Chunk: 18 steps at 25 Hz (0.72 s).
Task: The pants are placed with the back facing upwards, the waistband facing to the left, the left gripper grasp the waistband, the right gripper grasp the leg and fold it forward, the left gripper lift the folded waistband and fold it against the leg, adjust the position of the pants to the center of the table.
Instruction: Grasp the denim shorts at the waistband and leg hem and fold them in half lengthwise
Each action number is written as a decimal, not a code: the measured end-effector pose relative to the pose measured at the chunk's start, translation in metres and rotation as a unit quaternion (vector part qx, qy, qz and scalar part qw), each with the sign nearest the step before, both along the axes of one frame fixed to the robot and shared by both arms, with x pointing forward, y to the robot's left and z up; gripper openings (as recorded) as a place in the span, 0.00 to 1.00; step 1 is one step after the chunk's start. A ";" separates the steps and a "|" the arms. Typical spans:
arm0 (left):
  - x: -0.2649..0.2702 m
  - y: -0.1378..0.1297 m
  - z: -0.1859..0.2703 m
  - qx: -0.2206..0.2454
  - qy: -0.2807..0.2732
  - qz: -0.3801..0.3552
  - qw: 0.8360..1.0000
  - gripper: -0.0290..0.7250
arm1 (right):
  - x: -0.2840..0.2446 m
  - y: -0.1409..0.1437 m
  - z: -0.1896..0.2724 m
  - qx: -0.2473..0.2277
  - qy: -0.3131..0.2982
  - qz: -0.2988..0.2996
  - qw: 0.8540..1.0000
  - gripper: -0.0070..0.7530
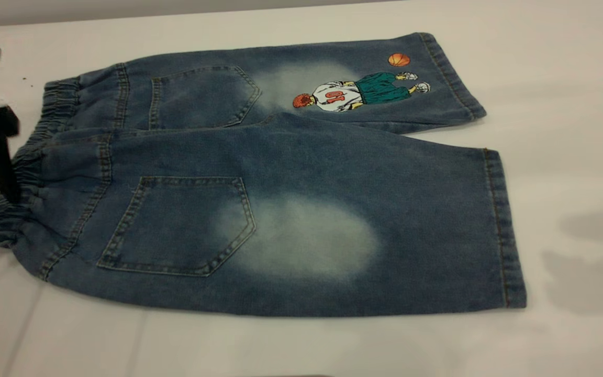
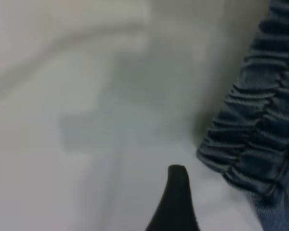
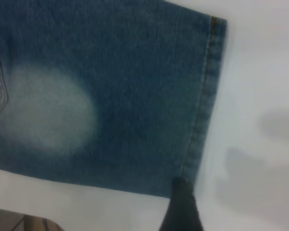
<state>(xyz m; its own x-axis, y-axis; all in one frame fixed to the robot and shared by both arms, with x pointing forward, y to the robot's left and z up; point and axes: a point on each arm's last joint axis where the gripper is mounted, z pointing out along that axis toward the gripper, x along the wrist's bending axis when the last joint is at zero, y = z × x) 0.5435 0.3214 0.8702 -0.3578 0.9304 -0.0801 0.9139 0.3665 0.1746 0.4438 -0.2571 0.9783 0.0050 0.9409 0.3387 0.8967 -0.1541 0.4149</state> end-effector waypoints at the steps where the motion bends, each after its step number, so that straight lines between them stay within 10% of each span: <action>1: 0.001 0.000 -0.004 -0.003 0.003 -0.001 1.000 0.79 | 0.000 0.000 0.000 0.000 -0.001 -0.001 1.000 0.63; 12: 0.003 -0.002 -0.036 -0.008 0.024 -0.007 1.000 0.77 | 0.002 0.000 0.001 0.006 -0.007 -0.009 1.000 0.63; 18: 0.007 -0.019 -0.036 -0.005 0.008 -0.034 0.999 0.41 | 0.001 0.001 0.001 0.009 -0.001 -0.010 1.000 0.63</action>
